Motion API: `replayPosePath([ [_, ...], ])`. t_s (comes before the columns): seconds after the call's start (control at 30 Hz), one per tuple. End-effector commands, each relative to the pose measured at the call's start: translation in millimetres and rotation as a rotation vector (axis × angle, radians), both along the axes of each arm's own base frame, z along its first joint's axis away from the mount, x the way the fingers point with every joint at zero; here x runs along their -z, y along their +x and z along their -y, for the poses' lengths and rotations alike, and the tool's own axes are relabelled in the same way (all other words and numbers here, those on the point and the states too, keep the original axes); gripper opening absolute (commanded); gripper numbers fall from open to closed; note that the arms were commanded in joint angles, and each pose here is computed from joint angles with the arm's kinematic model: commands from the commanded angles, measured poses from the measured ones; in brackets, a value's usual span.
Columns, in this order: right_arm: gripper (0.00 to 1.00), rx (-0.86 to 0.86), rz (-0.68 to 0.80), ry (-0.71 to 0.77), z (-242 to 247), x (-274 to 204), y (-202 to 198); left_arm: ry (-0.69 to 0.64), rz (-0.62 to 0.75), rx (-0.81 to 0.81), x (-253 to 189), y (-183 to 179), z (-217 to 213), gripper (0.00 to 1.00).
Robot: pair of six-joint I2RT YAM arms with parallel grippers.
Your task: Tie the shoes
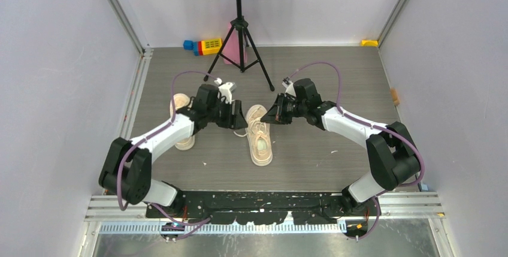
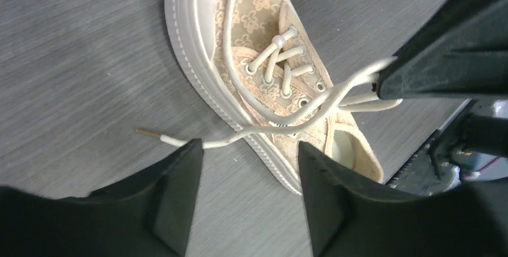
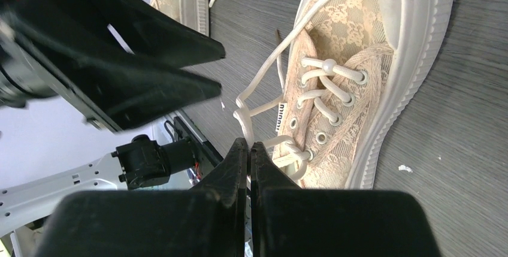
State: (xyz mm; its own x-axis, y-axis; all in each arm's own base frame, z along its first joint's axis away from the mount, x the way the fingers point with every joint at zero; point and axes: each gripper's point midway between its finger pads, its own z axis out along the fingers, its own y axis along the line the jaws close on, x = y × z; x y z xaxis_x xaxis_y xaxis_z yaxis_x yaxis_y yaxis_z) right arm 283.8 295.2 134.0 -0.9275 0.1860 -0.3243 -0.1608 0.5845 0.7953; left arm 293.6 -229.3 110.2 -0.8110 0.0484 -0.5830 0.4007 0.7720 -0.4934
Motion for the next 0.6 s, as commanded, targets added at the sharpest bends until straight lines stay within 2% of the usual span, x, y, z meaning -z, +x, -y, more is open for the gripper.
replayPosePath([
  [0.0,0.00,-0.026,0.043,0.027,-5.2,-21.1,6.5,-0.005,0.492,0.142,-47.0,35.1,6.0,0.67],
  [0.07,0.00,-0.042,0.027,0.025,-6.1,-22.1,4.1,0.063,0.593,0.269,-44.3,29.8,3.8,0.67],
  [0.2,0.00,-0.060,0.019,0.003,-4.8,-23.4,1.9,0.159,0.746,0.421,-42.1,25.6,-0.9,0.65],
  [0.33,0.00,-0.070,0.018,-0.004,-5.7,-24.4,2.9,0.190,0.941,0.789,-26.1,-1.2,10.2,0.68],
  [0.43,0.00,-0.075,0.008,0.005,-8.0,-25.9,3.4,0.216,1.021,0.824,-21.2,9.2,12.2,0.69],
  [0.57,0.00,-0.086,0.006,-0.006,-7.2,-27.9,2.2,0.190,1.001,0.884,-13.5,15.0,20.1,0.67],
])
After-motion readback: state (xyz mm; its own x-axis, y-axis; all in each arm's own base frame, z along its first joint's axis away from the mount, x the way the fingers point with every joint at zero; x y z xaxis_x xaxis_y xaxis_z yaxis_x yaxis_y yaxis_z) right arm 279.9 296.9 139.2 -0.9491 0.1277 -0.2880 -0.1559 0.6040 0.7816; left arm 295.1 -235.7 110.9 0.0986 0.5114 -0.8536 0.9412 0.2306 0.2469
